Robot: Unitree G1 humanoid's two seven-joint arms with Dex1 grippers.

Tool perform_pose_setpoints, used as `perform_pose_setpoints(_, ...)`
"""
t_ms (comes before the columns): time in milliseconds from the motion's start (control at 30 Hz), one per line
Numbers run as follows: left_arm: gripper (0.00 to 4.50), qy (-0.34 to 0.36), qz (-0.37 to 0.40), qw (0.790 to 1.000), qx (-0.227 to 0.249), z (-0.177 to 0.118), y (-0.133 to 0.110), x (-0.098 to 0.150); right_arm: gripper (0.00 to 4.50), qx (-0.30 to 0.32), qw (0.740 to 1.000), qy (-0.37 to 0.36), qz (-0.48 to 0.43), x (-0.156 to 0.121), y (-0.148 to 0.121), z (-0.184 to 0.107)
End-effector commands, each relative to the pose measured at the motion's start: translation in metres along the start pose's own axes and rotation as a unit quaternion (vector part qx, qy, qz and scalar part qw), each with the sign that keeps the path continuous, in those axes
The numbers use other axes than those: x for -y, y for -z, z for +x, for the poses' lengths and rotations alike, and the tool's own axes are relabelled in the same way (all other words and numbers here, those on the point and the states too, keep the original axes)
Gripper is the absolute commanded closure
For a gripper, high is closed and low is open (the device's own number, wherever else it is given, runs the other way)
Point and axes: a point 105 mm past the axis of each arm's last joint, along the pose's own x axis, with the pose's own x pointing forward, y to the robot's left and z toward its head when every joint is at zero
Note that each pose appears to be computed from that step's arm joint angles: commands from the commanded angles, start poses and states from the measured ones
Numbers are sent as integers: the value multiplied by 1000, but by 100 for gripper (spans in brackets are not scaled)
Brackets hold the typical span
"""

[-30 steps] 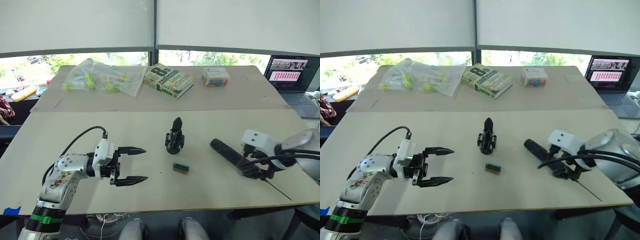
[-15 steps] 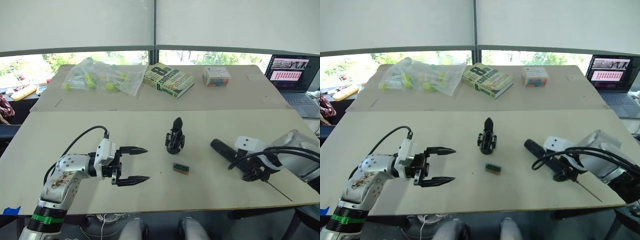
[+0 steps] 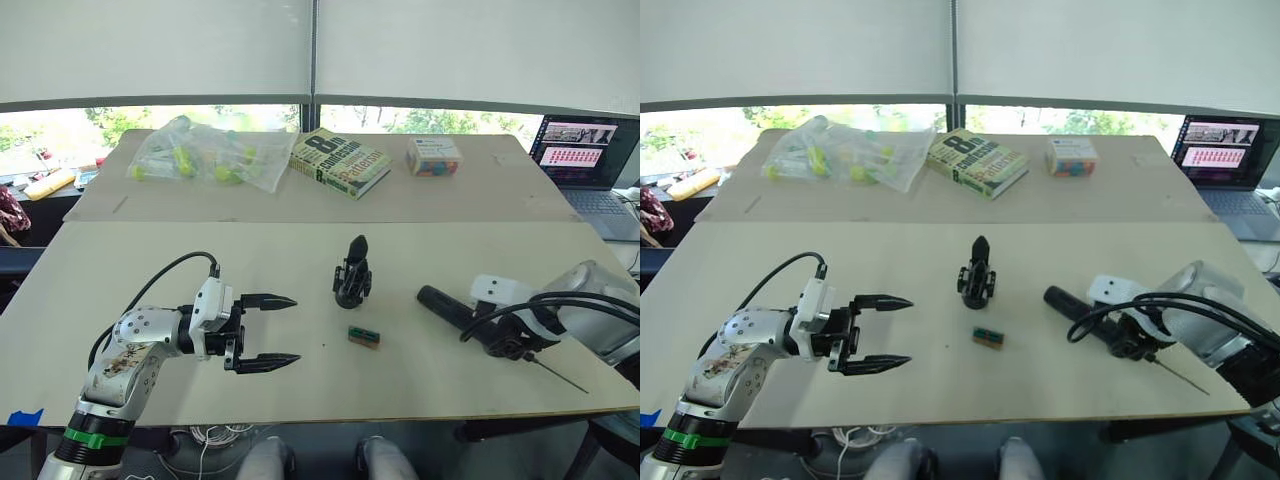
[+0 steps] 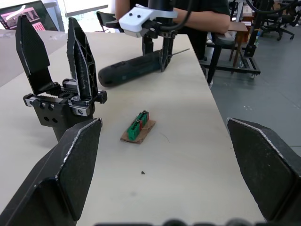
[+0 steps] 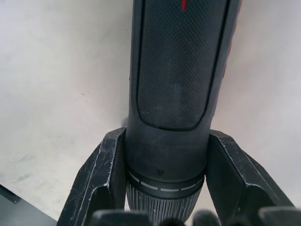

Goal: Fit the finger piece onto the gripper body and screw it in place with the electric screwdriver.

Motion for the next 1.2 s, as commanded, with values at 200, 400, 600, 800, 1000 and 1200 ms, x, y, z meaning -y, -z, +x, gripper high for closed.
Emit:
perform_pose_setpoints(200,0,5,15,1000,3,-1,-7,-10,255,336,937,-17,94,18,-42,-116)
perform_pose_setpoints(400,0,9,15,1000,-15,-1,3,-17,255,571,818,-55,49,-11,-67,-174)
perform_pose_setpoints(600,0,15,17,999,-39,6,15,-19,255,645,761,-69,8,-66,-82,-156)
perform_pose_setpoints(800,0,4,16,998,-54,33,42,-21,255,738,671,-72,21,-99,-106,-149)
perform_pose_setpoints(1000,0,-4,22,998,-54,64,53,-31,255,765,639,-53,-60,-115,-114,-142)
perform_pose_setpoints(1200,0,10,11,999,-51,88,62,-32,255,764,633,-57,-111,-114,-118,-137)
